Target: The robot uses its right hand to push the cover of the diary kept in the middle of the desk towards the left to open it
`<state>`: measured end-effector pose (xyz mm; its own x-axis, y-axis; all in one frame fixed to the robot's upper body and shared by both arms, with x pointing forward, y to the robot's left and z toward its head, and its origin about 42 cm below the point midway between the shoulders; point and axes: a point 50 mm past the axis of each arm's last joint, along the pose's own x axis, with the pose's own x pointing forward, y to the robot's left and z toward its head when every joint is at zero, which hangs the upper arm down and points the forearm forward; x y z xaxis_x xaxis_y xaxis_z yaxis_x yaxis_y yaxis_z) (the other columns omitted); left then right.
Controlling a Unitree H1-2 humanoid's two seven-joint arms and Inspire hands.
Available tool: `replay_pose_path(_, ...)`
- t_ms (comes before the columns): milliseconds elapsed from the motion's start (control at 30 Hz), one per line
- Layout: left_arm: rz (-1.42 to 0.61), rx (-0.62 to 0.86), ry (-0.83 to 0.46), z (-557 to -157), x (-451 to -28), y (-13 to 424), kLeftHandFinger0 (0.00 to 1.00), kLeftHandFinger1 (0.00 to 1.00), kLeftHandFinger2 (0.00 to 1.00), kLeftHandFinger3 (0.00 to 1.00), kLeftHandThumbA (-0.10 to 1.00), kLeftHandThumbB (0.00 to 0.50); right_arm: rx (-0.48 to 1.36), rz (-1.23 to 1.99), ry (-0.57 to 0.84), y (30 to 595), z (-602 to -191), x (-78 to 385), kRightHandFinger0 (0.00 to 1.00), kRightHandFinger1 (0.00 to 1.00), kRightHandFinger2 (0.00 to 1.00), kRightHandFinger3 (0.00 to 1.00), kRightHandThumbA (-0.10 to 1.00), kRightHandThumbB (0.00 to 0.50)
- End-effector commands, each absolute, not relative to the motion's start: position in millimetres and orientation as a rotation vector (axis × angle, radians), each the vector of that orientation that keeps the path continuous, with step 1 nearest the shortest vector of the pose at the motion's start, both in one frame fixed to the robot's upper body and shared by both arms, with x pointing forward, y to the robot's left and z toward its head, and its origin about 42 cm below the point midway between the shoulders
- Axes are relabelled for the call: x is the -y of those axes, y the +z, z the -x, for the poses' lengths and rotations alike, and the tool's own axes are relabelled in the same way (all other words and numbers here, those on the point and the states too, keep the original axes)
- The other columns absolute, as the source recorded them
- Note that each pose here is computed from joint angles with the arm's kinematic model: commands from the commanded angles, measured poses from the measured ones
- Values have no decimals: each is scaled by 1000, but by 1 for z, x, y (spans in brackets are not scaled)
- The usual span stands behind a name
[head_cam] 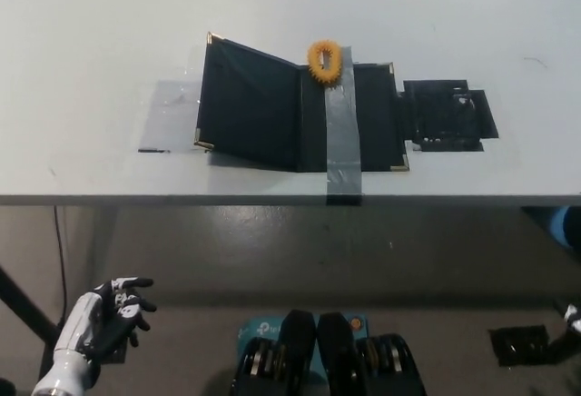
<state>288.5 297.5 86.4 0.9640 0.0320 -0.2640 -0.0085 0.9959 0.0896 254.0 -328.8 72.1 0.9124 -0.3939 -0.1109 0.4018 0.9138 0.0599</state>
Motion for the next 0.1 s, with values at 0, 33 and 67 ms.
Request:
replay_pose_path(0,-99,-155,41,-297,-302,106,222,308,394,564,228,364,58,-48,-457,75,-248,340,853,953,982,1000,1000,86)
replay_pose_path(33,-91,-161,53,-295,-302,106,218,303,386,547,228,371,14,-92,-483,64,-245,340,873,932,940,965,927,117)
replay_pose_path(67,-91,-161,53,-295,-302,106,218,303,386,547,228,371,14,-92,-483,64,-245,340,873,932,940,965,927,117)
